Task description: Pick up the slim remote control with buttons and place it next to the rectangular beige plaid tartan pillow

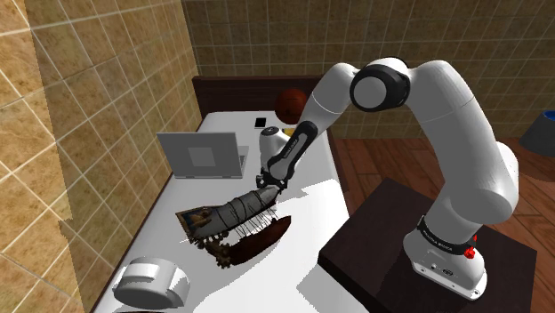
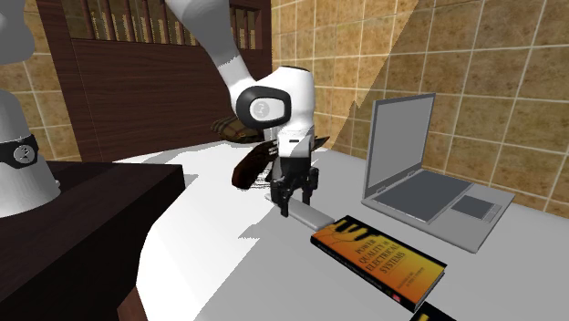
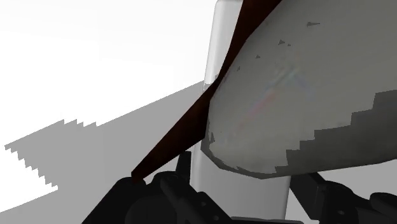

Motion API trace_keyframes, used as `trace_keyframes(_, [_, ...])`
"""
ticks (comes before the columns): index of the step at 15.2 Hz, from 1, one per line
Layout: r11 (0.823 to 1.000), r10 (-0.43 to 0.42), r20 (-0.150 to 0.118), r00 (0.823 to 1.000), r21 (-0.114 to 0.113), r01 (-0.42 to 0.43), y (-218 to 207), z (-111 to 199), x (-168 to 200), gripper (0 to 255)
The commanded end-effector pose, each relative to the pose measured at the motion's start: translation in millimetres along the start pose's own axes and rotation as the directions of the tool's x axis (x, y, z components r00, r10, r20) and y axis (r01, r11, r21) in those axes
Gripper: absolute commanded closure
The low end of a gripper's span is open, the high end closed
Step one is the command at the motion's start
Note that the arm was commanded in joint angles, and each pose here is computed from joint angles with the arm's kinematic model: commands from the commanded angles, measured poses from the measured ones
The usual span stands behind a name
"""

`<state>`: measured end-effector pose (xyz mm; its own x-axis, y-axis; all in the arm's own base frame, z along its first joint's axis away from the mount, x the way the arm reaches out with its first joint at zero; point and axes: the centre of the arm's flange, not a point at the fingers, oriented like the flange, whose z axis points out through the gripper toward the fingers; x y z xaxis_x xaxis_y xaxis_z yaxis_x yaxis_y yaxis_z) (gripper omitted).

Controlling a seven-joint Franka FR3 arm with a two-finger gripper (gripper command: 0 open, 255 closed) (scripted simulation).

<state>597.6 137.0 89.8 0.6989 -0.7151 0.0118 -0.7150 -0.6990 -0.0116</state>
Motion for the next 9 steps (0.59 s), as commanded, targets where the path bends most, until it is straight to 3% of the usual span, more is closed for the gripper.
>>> trace_keyframes(1, [1.0, -0.002, 0.004, 1.0, -0.004, 0.002, 1.2, 2.5, -2.4, 255])
trace_keyframes(9, [1.0, -0.002, 0.004, 1.0, -0.004, 0.002, -0.9, -3.3, -2.4, 255])
